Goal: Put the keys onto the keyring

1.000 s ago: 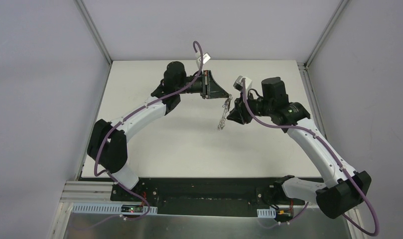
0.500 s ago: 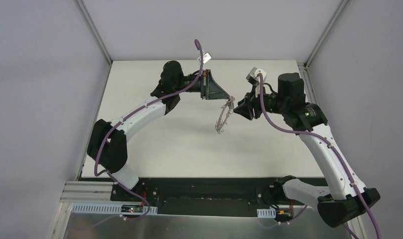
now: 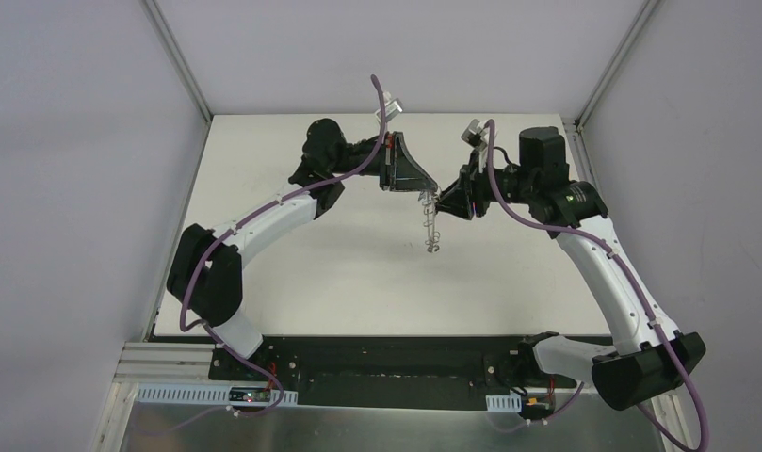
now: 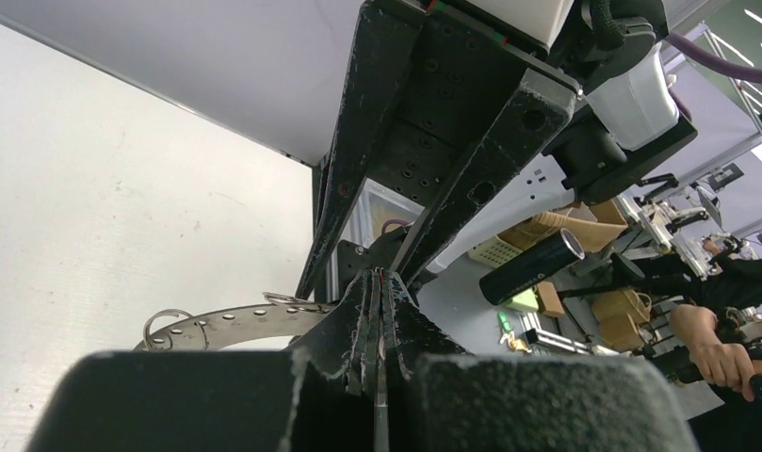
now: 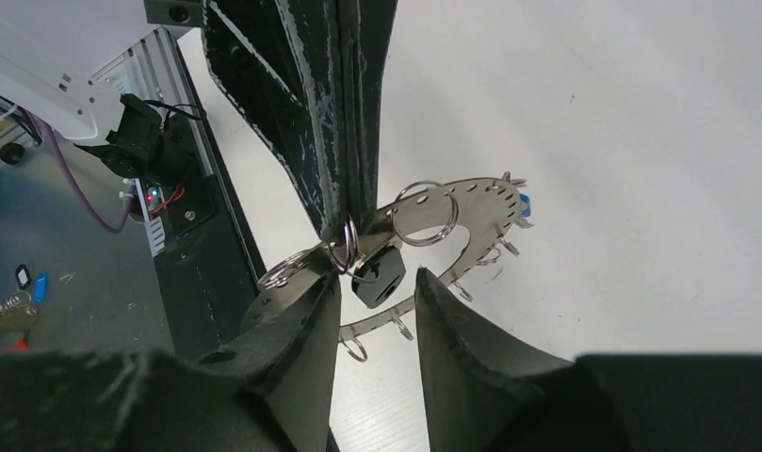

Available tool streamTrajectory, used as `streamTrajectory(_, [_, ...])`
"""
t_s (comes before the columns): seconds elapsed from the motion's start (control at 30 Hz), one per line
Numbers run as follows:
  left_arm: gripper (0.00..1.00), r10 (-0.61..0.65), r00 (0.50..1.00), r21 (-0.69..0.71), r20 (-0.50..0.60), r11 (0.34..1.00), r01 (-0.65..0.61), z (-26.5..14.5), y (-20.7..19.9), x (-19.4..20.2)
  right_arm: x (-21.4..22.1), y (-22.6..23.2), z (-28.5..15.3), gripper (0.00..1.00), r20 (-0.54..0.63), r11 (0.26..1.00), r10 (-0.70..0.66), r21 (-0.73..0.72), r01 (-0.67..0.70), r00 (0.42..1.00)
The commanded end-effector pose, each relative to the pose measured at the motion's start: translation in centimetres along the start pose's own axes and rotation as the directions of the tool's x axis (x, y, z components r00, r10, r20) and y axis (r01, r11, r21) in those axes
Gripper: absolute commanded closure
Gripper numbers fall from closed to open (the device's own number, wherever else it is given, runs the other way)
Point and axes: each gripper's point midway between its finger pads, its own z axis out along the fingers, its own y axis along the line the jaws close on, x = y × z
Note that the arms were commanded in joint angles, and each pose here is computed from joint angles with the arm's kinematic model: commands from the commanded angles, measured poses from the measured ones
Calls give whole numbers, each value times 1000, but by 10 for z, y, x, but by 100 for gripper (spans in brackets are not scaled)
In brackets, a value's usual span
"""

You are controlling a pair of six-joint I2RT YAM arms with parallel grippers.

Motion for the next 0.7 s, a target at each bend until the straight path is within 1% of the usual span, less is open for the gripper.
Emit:
streamTrajectory(0.0, [100, 61, 998, 63, 3, 996, -61, 1, -15, -2, -25, 15, -9, 63, 86, 997, -54, -48, 58, 995])
streamTrajectory(0.27, [100, 58, 998, 73, -6, 996, -58, 2, -17, 1, -29, 21, -11, 64, 99, 993, -68, -86, 77, 993])
streamTrajectory(0.37, [100, 56, 998, 74, -7, 996, -56, 2, -17, 1, -30, 22, -11, 68, 100, 993, -68, -91, 77, 993])
streamTrajectory(0.47, [100, 57, 998, 75, -7, 996, -56, 2, -18, 1, -29, 22, -10, 76, 98, 992, -65, -99, 75, 993])
streamTrajectory(0.53, [100, 55, 998, 76, -9, 996, -54, 2, -17, 2, -30, 23, -11, 80, 101, 992, -66, -104, 76, 993])
streamTrajectory(0.6, [100, 56, 998, 76, -10, 996, -55, 2, -17, 3, -31, 24, -11, 83, 103, 991, -68, -106, 79, 992])
streamTrajectory(0.67, [100, 55, 998, 77, -12, 996, -54, 2, -17, 3, -31, 25, -11, 84, 103, 991, -66, -112, 78, 992])
